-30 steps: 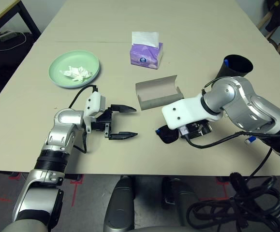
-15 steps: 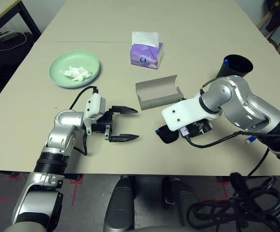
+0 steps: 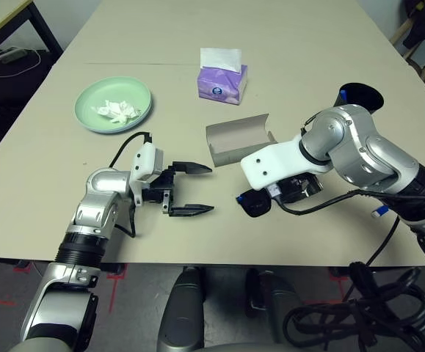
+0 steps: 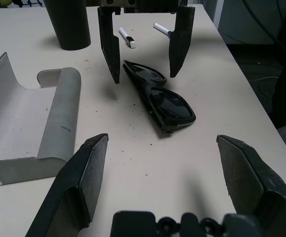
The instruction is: Organize and tidy the items on the table.
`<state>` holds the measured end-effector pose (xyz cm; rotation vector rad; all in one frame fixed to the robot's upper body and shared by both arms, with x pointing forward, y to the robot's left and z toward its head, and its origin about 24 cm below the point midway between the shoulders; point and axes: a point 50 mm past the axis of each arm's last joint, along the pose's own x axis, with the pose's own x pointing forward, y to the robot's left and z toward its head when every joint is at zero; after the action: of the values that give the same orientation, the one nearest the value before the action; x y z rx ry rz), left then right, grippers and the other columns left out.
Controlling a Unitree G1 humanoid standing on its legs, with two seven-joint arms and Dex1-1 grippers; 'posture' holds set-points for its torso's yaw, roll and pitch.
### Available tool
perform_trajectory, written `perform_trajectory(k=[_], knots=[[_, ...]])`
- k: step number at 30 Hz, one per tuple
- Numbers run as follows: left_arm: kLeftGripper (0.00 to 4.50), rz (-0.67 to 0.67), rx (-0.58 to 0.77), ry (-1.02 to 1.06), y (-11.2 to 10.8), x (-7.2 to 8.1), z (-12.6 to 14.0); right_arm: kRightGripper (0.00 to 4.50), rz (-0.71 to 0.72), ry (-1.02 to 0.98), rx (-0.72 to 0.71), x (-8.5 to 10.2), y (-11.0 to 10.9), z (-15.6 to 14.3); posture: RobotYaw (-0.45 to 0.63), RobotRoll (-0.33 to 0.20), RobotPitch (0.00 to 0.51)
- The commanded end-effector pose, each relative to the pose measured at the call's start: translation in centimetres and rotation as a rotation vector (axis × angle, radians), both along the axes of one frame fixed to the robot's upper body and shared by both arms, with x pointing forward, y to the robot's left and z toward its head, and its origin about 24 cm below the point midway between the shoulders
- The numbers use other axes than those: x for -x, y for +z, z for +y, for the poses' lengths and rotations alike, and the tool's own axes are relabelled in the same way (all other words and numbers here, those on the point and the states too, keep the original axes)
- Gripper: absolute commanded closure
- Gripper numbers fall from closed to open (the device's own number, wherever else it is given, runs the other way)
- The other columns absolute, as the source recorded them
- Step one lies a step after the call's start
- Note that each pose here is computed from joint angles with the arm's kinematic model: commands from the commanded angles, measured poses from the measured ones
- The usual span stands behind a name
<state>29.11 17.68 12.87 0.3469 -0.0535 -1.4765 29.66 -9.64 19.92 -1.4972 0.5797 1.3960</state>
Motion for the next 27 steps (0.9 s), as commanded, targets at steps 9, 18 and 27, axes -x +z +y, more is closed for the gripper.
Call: perform_trajectory(k=[9,18,27], knots=[[0.05,-0.017,-0.01,-0.019,0.0,0.2,-0.3,0.0,0.01,0.018,0.024,-0.1,-0.9,0.8,0.19,0.0,0.195],[0.05,-0.023,-0.012,-0.02,0.0,0.4,-0.2,0.0,0.014,0.024,0.035,-0.1,-1.5,0.7,0.2,0.0,0.195],[0.0,-0.025,-0.015,-0.023,0.1,0.4,-0.2,0.64,0.018,0.018,0.039,-0.3,-2.0,0.5,0.2,0.0,0.194]])
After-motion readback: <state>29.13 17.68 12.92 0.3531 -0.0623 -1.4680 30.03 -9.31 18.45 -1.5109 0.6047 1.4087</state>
